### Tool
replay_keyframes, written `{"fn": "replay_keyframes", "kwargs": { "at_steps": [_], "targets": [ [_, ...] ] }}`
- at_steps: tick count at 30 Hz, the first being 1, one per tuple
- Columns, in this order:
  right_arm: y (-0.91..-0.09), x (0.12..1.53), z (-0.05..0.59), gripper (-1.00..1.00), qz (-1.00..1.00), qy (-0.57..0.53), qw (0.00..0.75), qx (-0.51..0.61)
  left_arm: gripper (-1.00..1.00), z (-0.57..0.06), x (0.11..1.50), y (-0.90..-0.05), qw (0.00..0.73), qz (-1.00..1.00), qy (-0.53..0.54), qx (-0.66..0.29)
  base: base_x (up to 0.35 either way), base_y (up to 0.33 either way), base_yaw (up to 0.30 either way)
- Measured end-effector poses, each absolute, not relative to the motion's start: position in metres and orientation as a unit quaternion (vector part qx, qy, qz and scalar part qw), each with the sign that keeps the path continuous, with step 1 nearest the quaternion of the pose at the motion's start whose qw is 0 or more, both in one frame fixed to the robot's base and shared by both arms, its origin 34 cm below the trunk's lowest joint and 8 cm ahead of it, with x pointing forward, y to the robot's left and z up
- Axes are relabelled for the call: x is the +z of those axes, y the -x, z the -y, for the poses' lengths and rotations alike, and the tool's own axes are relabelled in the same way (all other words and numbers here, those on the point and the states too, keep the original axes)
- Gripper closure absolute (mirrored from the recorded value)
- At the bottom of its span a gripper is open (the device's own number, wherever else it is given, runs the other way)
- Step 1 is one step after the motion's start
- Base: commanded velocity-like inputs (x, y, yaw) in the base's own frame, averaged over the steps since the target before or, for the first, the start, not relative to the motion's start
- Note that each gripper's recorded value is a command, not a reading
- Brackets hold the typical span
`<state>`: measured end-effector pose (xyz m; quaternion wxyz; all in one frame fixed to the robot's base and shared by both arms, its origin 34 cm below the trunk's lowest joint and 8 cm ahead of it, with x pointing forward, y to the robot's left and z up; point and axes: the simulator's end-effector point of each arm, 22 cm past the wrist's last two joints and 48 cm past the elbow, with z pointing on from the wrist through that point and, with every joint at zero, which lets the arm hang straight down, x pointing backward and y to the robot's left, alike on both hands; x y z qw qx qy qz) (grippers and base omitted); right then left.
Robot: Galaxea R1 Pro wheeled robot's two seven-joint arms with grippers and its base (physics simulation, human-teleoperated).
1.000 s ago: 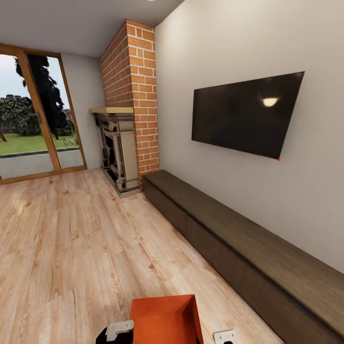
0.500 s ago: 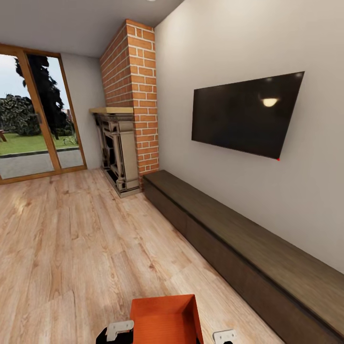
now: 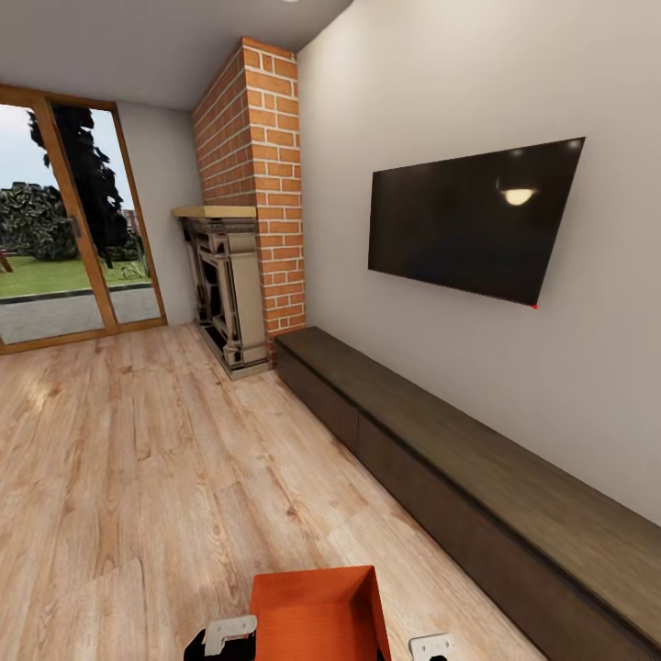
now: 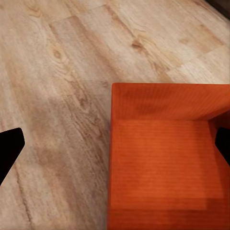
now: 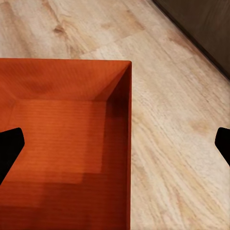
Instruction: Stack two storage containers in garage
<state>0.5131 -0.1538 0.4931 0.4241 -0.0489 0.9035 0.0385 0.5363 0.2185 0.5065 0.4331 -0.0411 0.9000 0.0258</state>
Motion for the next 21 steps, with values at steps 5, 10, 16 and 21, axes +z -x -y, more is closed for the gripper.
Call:
{"fn": "replay_keyframes", "kwargs": {
  "at_steps": [5,10,16,21],
  "targets": [
    [-0.513,0.493,0.154,-1.00,-0.903,0.049,0.424,0.038,-1.00,-0.219,0.507,-0.536,0.433,-0.900,0.041,0.026,0.000,0.000,0.000],
    [-0.513,0.493,0.154,-1.00,-0.903,0.049,0.424,0.038,-1.00,-0.219,0.507,-0.536,0.433,-0.900,0.041,0.026,0.000,0.000,0.000],
    [-0.513,0.493,0.154,-1.00,-0.904,0.049,0.424,0.038,-1.00,-0.219,0.506,-0.536,0.433,-0.900,0.041,0.026,0.000,0.000,0.000],
    [-0.524,0.498,0.155,-1.00,-0.902,0.047,0.428,0.035,-1.00,-0.219,0.506,-0.536,0.433,-0.900,0.042,0.026,0.000,0.000,0.000]
  ]
}}
